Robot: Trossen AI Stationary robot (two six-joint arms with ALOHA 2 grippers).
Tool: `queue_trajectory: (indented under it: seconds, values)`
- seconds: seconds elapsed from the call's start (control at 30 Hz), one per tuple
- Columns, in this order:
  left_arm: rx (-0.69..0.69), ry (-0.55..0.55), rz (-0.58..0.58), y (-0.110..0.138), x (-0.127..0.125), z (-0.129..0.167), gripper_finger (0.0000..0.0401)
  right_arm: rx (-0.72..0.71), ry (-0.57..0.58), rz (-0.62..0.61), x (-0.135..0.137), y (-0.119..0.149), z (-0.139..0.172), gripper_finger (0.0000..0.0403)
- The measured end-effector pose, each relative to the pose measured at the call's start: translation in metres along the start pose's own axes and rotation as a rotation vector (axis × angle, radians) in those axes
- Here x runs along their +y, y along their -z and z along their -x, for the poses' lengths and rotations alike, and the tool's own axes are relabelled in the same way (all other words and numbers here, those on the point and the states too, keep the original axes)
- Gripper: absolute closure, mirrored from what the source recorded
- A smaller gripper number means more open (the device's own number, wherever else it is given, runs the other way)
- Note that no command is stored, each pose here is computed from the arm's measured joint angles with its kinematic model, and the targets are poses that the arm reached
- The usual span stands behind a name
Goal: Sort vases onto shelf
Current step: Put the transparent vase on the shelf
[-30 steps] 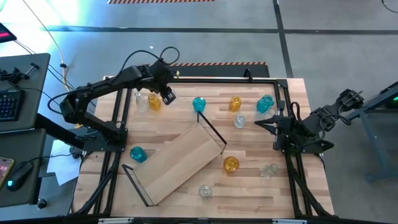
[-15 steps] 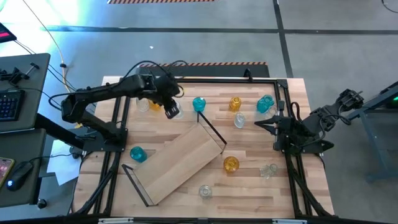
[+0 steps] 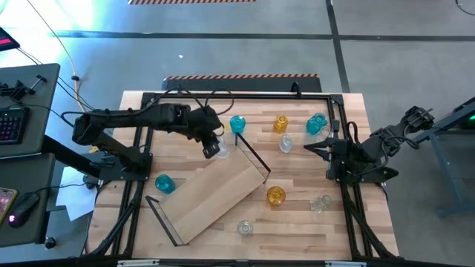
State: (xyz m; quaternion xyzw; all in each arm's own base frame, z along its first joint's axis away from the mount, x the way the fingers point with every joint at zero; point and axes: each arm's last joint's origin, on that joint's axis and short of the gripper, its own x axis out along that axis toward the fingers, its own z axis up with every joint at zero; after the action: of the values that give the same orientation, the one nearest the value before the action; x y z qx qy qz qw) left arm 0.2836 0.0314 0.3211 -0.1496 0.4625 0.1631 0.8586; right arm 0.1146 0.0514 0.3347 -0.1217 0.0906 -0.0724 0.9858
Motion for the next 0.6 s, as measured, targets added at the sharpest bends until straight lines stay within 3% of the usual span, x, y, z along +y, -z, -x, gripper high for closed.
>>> queue_trajectory:
  seconds: [0.6]
  values:
    - [0.149,0.045,0.077,0.05,-0.061,0.0,0.0282,-0.001,-0.006,0.0,0.0,0.0,0.0,0.0402]
